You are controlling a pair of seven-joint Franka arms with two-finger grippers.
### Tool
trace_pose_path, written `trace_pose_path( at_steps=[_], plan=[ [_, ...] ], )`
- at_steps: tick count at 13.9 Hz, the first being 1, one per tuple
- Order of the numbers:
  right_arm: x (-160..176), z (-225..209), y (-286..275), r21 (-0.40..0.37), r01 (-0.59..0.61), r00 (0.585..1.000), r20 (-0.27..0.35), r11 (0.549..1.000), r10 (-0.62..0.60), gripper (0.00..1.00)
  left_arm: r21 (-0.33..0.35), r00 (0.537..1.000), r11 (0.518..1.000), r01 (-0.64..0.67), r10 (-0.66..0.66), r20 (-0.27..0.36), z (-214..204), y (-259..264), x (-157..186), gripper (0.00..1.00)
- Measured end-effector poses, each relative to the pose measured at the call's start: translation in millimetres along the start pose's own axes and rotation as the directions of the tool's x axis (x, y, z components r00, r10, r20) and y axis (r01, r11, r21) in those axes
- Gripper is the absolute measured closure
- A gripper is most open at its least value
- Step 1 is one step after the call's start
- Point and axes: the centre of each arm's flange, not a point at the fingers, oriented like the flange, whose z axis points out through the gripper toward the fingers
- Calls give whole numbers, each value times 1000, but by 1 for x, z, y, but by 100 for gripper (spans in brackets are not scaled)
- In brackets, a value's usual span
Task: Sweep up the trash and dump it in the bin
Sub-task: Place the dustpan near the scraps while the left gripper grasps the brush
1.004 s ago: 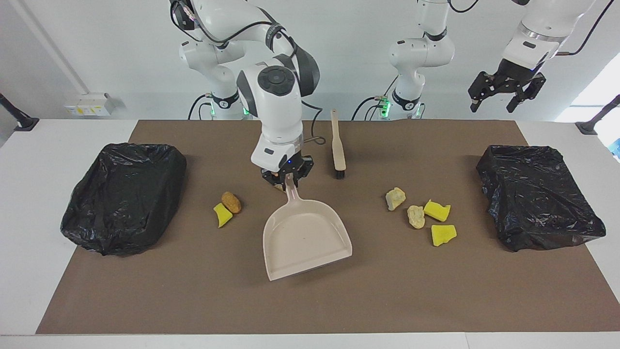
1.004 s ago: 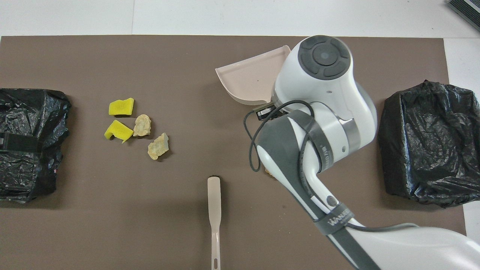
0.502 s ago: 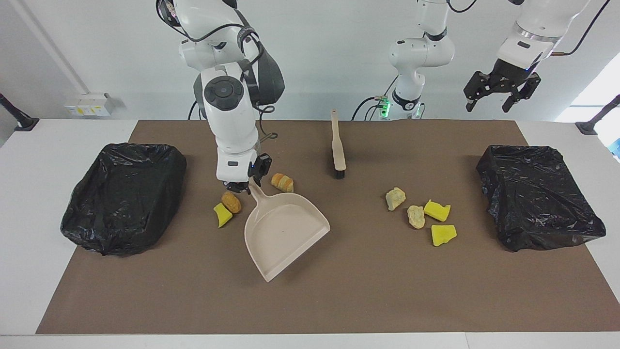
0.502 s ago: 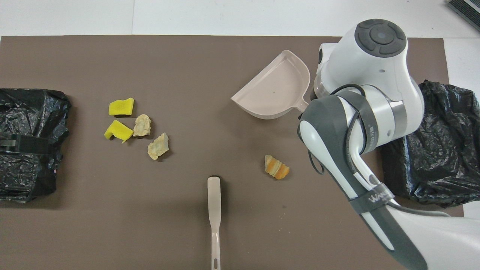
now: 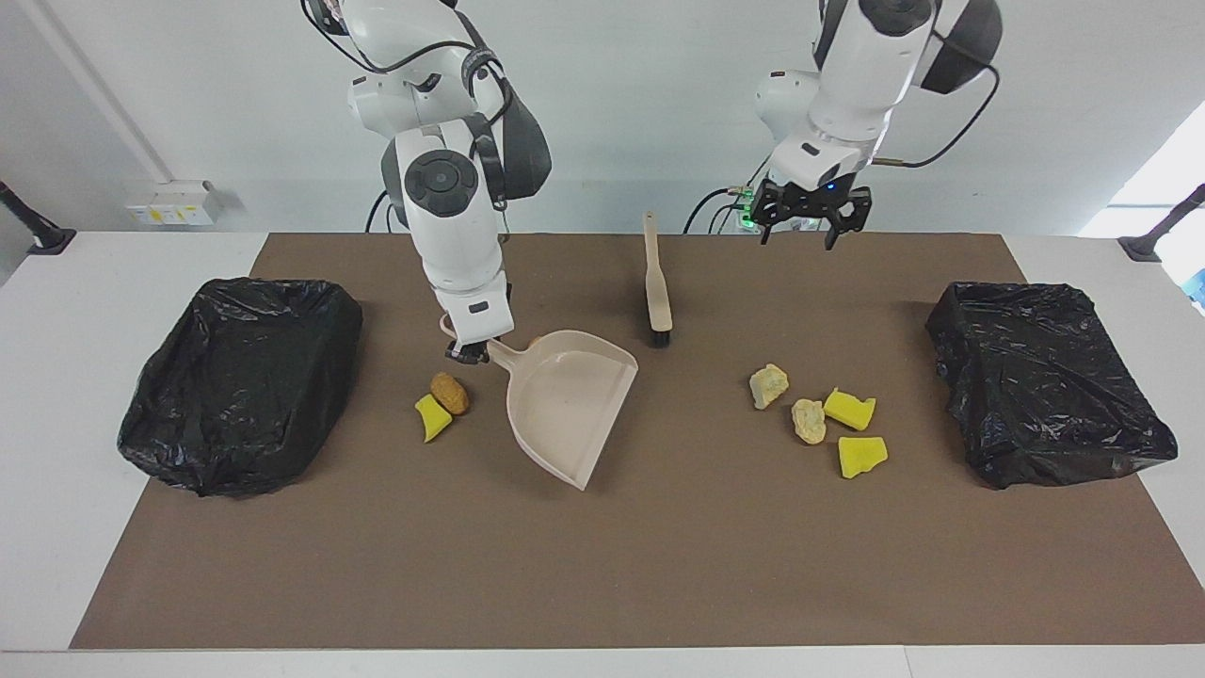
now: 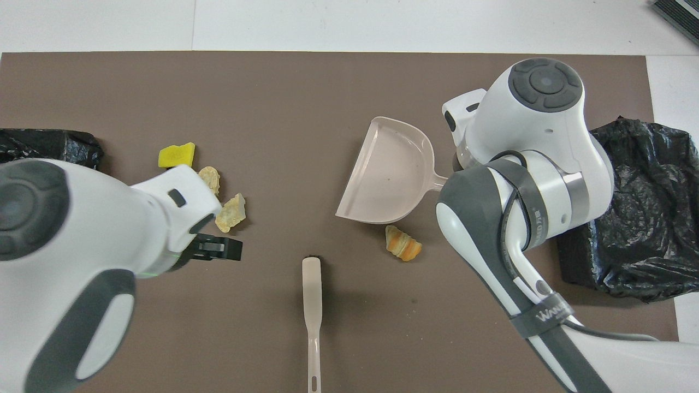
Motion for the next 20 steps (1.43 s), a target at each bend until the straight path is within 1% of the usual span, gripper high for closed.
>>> trace_pose_path(
  at_steps=[1, 3, 5, 7, 9, 11, 13, 15, 17, 18, 19, 20],
  plan=[
    [-3, 4, -4, -2, 45, 999, 1, 999, -45, 68, 4, 1000, 1000, 10, -10, 3, 20, 22, -9, 0],
    [-8, 21, -11, -32, 104, 995, -10, 994, -104, 68, 25, 999, 1000, 8, -8, 31, 65, 59, -36, 0],
    [-17, 46, -18, -50, 129, 992, 9, 990, -128, 68, 50, 998, 999, -3, 0, 57, 109, 89, -67, 0],
    [-22, 63, -22, -51, 143, 990, 20, 988, -142, 68, 47, 999, 999, 17, -19, 33, 147, 113, -94, 0],
    [-23, 64, -28, -50, 162, 987, 23, 985, -161, 68, 50, 1000, 999, 5, -7, 27, 173, 129, -119, 0],
    [-25, 63, -32, -51, 170, 985, 24, 984, -169, 68, 57, 1000, 998, -3, 1, 31, 186, 140, -136, 0],
    [-25, 62, -34, -59, 181, 983, 20, 982, -180, 68, 38, 1000, 999, 20, -20, 5, 197, 151, -151, 0],
    [-25, 63, -34, -66, 211, 977, 20, 975, -210, 68, 29, 1000, 999, 31, -31, -7, 204, 154, -157, 0],
    [-23, 64, -35, -71, 241, 970, 36, 968, -239, 68, 34, 1000, 999, 29, -29, -2, 209, 155, -160, 0],
    [-21, 64, -37, -76, 252, 967, 46, 965, -249, 68, 35, 1000, 999, 29, -29, 0, 210, 155, -160, 4],
    [-20, 64, -38, -79, 258, 966, 51, 963, -255, 68, 37, 1000, 999, 29, -29, 1, 211, 155, -160, 5],
    [-19, 64, -39, -79, 261, 965, 52, 962, -258, 68, 38, 1000, 999, 29, -29, 2, 211, 155, -160, 14]
  ],
)
